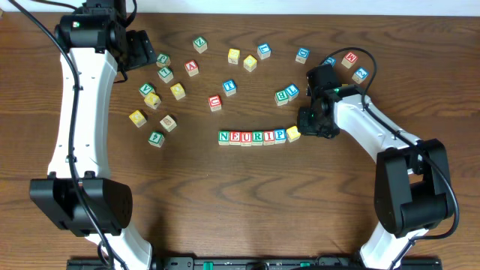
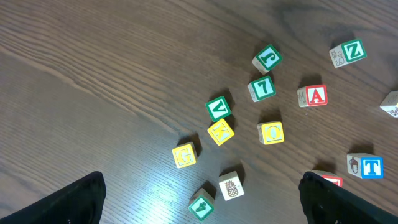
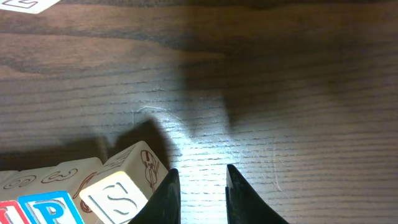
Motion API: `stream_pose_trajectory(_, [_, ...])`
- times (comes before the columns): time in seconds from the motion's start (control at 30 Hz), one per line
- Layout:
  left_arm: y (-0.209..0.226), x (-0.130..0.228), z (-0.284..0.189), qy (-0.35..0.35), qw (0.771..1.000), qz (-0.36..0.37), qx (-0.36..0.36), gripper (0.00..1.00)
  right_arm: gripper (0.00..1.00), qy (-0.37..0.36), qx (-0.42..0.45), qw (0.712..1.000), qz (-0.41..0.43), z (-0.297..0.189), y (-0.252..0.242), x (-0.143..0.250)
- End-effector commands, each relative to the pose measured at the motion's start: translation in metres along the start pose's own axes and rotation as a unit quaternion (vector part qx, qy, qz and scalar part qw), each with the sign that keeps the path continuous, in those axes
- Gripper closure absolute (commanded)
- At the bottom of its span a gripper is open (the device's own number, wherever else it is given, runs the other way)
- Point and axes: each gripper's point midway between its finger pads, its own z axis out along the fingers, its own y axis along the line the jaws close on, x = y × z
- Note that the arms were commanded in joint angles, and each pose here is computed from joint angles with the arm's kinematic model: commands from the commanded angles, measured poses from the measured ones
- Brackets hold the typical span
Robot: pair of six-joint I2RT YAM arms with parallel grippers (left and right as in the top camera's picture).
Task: Spell out NEURIPS
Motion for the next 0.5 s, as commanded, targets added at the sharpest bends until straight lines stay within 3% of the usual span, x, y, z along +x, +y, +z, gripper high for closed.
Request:
stream_pose_trajectory(0.0, [0.003, -0.004, -0.008, -0.01, 1.0, -0.001, -0.001, 0.02, 0.8, 0.013, 0.002, 1.0, 0.001, 0.005, 0.001, 0.007])
stream_pose_trajectory(0.47, [0.003, -0.004, -0.008, -0.01, 1.0, -0.001, -0.001, 0.02, 0.8, 0.021, -0.002, 1.0, -0.021, 0.007, 0.017, 0.017])
